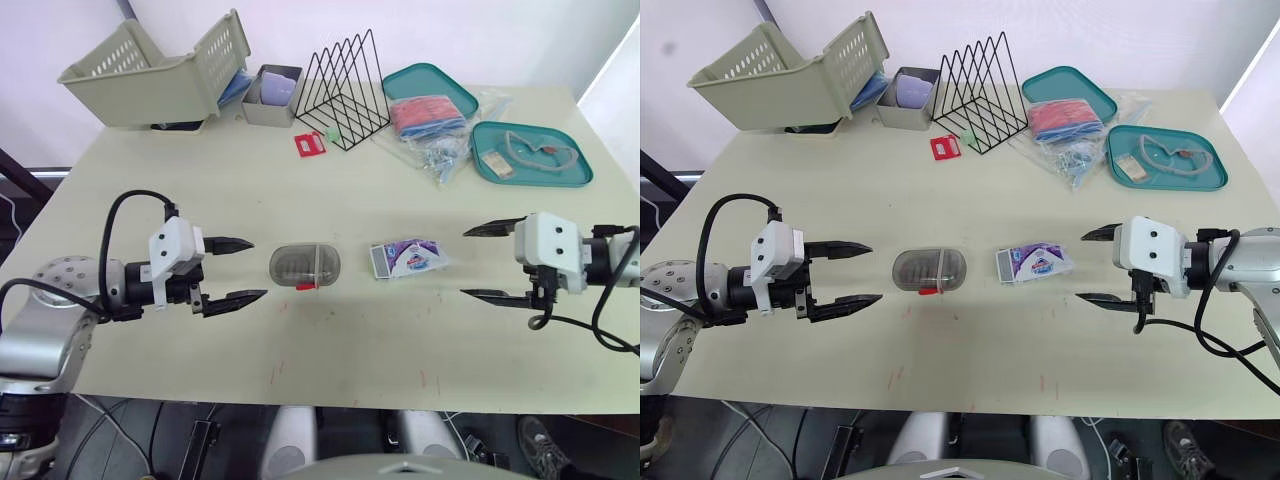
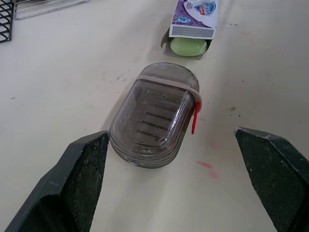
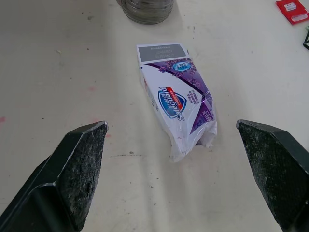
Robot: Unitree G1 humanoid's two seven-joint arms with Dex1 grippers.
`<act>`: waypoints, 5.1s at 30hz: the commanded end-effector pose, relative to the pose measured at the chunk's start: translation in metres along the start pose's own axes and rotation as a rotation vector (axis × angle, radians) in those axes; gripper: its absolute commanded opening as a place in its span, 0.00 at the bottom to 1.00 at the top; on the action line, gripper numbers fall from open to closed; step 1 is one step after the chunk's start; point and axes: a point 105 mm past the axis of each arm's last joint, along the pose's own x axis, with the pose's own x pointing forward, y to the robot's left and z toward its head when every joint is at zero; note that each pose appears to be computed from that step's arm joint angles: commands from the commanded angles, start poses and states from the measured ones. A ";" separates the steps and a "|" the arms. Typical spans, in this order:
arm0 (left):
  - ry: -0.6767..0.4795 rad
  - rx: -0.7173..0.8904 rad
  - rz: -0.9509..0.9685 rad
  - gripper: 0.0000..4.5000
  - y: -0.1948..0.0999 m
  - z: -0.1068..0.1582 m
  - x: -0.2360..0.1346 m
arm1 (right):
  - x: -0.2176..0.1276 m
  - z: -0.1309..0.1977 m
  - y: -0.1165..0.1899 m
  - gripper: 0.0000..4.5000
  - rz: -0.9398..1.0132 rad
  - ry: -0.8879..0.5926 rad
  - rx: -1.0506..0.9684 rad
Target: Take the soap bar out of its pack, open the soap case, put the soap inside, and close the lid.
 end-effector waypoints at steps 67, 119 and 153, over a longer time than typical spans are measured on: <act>-0.006 0.181 0.238 1.00 0.021 -0.009 0.015 | 0.081 -0.047 -0.020 0.35 0.174 0.272 -0.210; -0.139 0.128 0.057 1.00 0.003 0.031 0.029 | -0.049 -0.099 -0.086 0.06 -0.652 0.614 0.414; 0.118 0.165 -0.088 1.00 0.021 -0.012 0.018 | 0.052 0.044 0.007 0.99 -0.019 -0.295 0.179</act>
